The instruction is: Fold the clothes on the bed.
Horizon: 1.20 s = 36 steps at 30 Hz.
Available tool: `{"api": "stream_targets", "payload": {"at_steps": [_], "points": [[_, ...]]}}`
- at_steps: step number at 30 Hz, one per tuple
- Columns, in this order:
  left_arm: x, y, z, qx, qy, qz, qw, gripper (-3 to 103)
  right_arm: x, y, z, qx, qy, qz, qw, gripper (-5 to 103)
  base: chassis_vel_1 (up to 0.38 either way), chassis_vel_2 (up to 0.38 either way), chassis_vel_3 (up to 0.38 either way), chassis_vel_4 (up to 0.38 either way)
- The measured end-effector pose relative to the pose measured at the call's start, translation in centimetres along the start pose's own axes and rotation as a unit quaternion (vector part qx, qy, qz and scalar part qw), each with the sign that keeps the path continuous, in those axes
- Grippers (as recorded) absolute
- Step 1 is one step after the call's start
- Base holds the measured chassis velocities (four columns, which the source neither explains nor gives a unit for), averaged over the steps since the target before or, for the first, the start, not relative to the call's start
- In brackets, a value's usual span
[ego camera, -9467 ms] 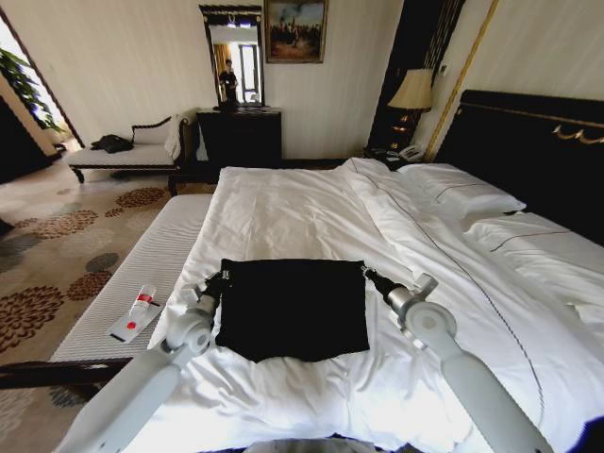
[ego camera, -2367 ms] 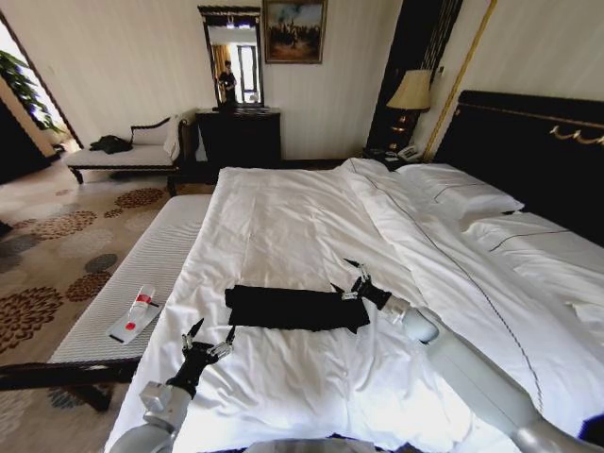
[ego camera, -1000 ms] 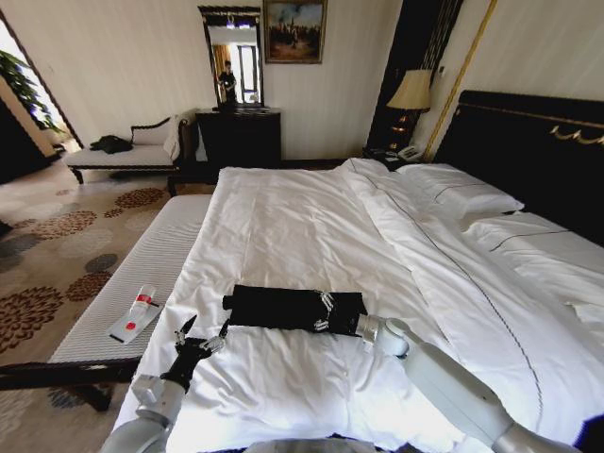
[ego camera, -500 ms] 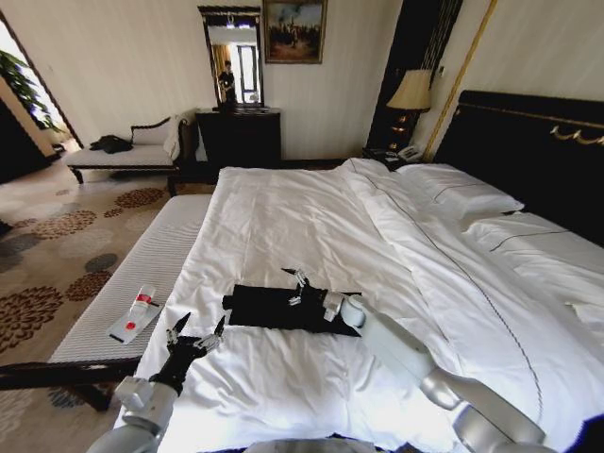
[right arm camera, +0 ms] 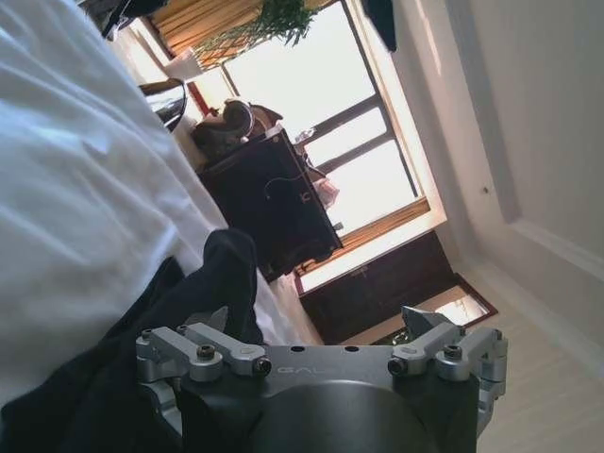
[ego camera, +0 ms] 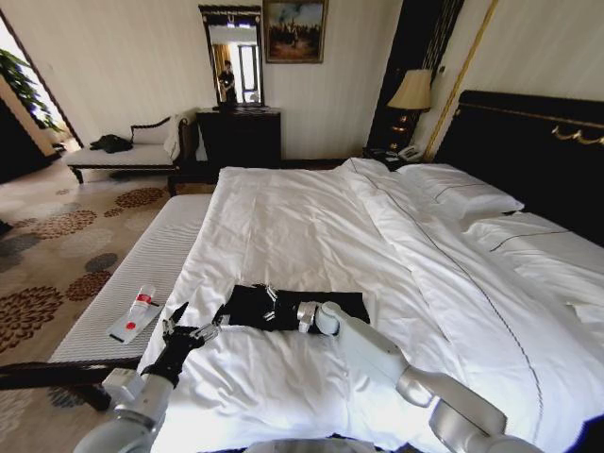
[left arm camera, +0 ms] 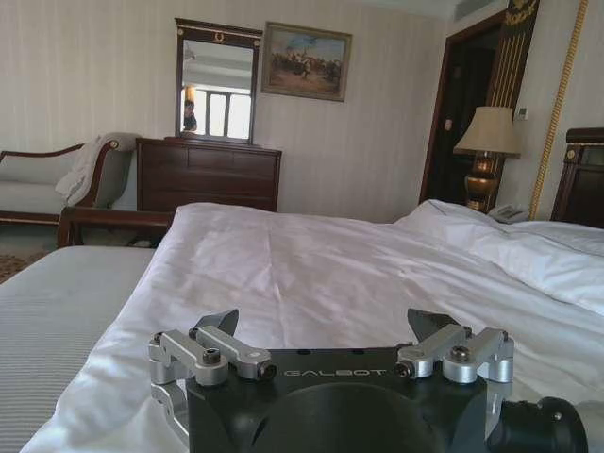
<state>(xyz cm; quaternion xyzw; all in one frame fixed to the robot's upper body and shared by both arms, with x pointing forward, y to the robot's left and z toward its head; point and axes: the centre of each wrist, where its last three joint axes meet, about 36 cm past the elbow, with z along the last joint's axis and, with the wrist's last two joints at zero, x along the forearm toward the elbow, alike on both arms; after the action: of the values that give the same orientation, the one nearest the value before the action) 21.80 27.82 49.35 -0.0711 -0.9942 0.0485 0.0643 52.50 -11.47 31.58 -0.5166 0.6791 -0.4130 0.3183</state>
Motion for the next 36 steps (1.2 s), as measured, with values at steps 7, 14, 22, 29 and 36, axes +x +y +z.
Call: {"api": "stream_targets", "payload": {"at_steps": [7, 14, 22, 29, 36], "points": [[0.0, 0.1, -0.2, 0.004, -0.003, -0.004, 1.0000, 100, -2.0, -1.0, -0.2, -0.016, -0.002, 0.021, 1.000, 100, 0.000, 0.000, 0.000, 0.000], [0.2, 0.3, -0.3, 0.002, -0.004, -0.012, 0.9999, 100, -4.1, 1.5, 1.5, -0.036, 0.015, 0.006, 0.999, 100, 0.000, 0.000, 0.000, 0.000], [0.0, 0.5, -0.1, 0.003, -0.005, -0.015, 0.9999, 100, -3.3, 1.2, 1.2, -0.048, 0.027, 0.036, 0.998, 100, 0.000, 0.000, 0.000, 0.000], [-0.2, 0.2, 0.7, 0.003, -0.001, -0.011, 0.9999, 100, 3.2, -2.9, 3.1, -0.090, 0.107, 0.136, 0.981, 100, 0.000, 0.000, 0.000, 0.000], [-0.6, -0.2, 1.9, -0.002, 0.004, -0.002, 1.0000, 100, 15.9, -5.4, 2.3, -0.229, 0.265, 0.300, 0.887, 100, 0.000, 0.000, 0.000, 0.000]]}}
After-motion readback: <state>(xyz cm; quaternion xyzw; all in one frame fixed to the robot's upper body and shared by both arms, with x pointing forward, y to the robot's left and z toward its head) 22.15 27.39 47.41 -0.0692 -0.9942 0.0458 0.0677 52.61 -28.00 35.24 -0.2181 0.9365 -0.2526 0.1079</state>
